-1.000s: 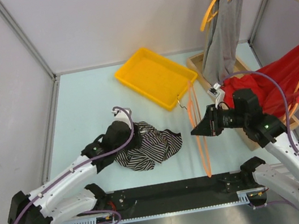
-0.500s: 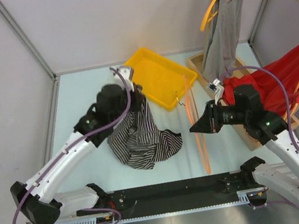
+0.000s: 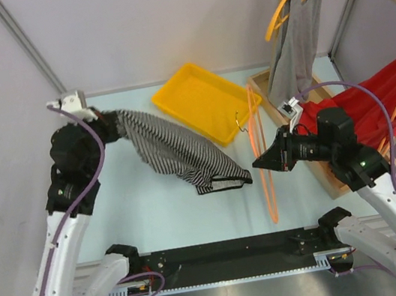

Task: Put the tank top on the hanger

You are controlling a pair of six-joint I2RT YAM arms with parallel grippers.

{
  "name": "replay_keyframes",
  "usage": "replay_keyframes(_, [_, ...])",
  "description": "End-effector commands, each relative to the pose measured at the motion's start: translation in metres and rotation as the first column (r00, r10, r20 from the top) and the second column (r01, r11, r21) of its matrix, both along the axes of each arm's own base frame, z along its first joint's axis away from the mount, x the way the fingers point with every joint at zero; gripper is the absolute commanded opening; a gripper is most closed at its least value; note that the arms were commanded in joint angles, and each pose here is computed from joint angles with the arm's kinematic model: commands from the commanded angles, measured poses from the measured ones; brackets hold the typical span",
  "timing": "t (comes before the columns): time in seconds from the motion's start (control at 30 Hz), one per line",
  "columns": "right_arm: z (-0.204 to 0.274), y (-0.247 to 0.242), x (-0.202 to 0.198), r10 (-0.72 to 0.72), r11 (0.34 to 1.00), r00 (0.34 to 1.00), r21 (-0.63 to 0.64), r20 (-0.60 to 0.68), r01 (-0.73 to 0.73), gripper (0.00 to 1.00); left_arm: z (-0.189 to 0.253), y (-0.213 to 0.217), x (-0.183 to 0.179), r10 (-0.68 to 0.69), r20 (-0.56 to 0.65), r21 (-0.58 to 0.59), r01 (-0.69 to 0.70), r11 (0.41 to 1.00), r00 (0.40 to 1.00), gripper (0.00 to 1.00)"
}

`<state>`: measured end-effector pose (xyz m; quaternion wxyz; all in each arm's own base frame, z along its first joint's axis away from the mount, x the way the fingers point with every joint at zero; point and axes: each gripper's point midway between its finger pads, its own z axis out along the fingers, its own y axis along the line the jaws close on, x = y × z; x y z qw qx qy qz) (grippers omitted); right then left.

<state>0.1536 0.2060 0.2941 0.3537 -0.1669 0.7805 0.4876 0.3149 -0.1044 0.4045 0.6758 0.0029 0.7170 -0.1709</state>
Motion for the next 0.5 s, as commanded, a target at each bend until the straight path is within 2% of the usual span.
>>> replay_keyframes(0.0, [0.016,0.0,0.002,0.004,1.0,0.998,0.013,0.064,-0.005,0.11,-0.1,0.097,-0.009,0.396,-0.212,0.091,-0.385,0.918,0.893,0.03])
replay_keyframes(0.03, [0.014,0.0,0.002,0.004,1.0,0.998,0.011,0.055,-0.004,0.12,-0.109,0.106,-0.015,0.426,-0.226,0.1,-0.414,0.905,0.876,0.12])
replay_keyframes(0.07, [0.013,0.0,0.003,0.007,1.0,0.998,0.008,0.056,-0.007,0.13,-0.129,0.111,-0.018,0.442,-0.263,0.122,-0.425,0.897,0.858,0.31])
replay_keyframes(0.1, [0.011,0.0,0.003,0.008,1.0,0.999,0.005,0.053,-0.008,0.14,-0.138,0.115,-0.021,0.455,-0.282,0.134,-0.435,0.89,0.845,0.81])
replay_keyframes(0.13, [0.009,0.0,0.004,0.006,1.0,0.999,0.003,0.048,-0.006,0.15,-0.146,0.115,-0.024,0.452,-0.296,0.142,-0.429,0.892,0.842,0.96])
replay_keyframes(0.17, [0.008,0.0,0.004,0.012,1.0,0.999,0.001,0.048,-0.012,0.15,-0.149,0.114,-0.025,0.448,-0.303,0.145,-0.424,0.894,0.841,1.0])
replay_keyframes(0.33, [0.003,0.0,0.003,0.022,1.0,0.999,0.0,0.031,-0.022,0.19,-0.143,0.101,-0.032,0.418,-0.268,0.171,-0.384,0.907,0.868,0.99])
replay_keyframes(0.43, [-0.002,-0.003,0.008,0.007,1.0,1.0,-0.004,0.017,-0.007,0.21,-0.139,0.059,-0.034,0.31,-0.256,0.18,-0.27,0.946,0.916,0.98])
replay_keyframes(0.47, [-0.003,-0.006,0.013,-0.009,1.0,1.0,-0.002,0.011,0.009,0.2,-0.14,0.026,-0.04,0.208,-0.255,0.178,-0.165,0.97,0.944,0.98])
